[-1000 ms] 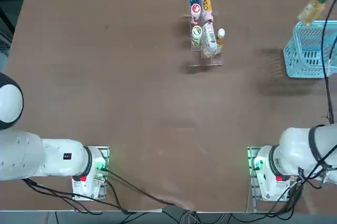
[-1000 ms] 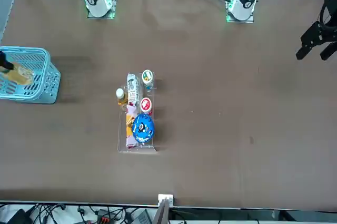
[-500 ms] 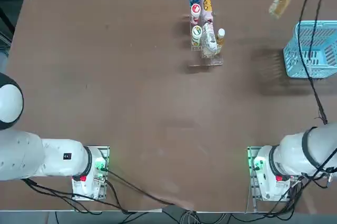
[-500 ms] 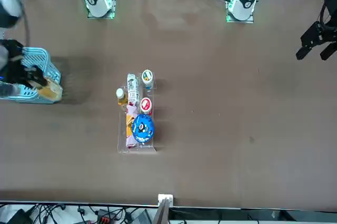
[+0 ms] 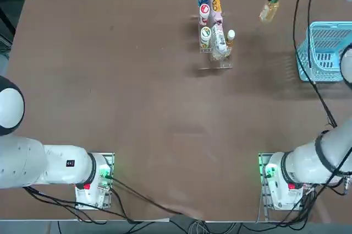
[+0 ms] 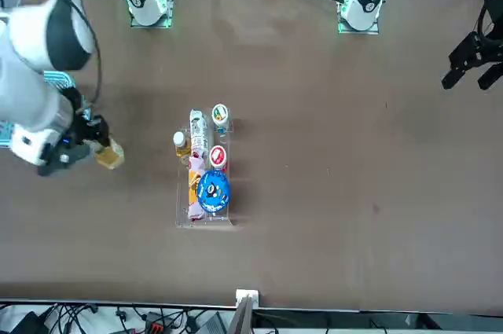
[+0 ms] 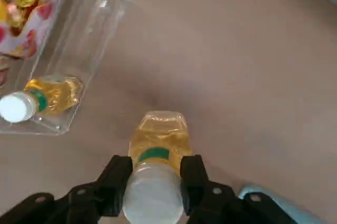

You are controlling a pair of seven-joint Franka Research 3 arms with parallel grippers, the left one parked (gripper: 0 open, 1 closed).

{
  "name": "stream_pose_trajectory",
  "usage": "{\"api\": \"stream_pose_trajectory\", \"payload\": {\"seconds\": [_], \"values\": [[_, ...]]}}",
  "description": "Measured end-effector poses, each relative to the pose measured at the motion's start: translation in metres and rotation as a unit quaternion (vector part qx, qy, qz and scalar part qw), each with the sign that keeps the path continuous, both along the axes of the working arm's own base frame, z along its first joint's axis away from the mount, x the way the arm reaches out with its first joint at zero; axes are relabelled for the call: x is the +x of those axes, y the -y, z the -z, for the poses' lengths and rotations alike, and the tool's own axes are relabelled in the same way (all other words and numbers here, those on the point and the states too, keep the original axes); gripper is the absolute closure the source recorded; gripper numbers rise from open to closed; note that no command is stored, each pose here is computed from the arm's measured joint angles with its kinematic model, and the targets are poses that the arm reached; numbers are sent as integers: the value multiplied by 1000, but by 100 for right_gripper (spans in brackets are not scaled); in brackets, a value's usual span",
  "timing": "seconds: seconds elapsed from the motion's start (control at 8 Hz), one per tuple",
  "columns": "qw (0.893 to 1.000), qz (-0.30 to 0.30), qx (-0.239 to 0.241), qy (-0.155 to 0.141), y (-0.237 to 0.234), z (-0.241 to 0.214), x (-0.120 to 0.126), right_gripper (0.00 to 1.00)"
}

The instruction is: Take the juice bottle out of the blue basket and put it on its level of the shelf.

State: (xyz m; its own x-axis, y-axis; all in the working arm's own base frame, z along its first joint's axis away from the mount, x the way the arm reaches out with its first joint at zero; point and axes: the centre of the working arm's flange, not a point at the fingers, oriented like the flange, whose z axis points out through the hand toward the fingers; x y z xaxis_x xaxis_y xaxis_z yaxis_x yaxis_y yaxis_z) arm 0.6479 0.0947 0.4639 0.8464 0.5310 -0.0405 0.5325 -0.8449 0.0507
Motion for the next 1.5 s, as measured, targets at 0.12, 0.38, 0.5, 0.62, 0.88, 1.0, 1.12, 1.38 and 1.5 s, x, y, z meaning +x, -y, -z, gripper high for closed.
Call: {"api": "stream_pose_trajectory", "payload": {"seconds": [0.12,0.38,0.5,0.62,0.88,1.0,1.12,1.38,1.5], "values": [[998,-58,3,5,-22,14,4,46],[987,-163,6,12,-60,32,8,46],[978,-210,7,10,-74,40,8,46],[966,-260,7,9,-85,46,8,46],[934,-356,9,6,-99,60,11,46],[922,-386,12,6,-105,67,13,46],[911,-412,14,8,-113,74,14,46],[897,-442,22,17,-133,82,12,46],[890,-455,25,22,-141,84,12,46]]}}
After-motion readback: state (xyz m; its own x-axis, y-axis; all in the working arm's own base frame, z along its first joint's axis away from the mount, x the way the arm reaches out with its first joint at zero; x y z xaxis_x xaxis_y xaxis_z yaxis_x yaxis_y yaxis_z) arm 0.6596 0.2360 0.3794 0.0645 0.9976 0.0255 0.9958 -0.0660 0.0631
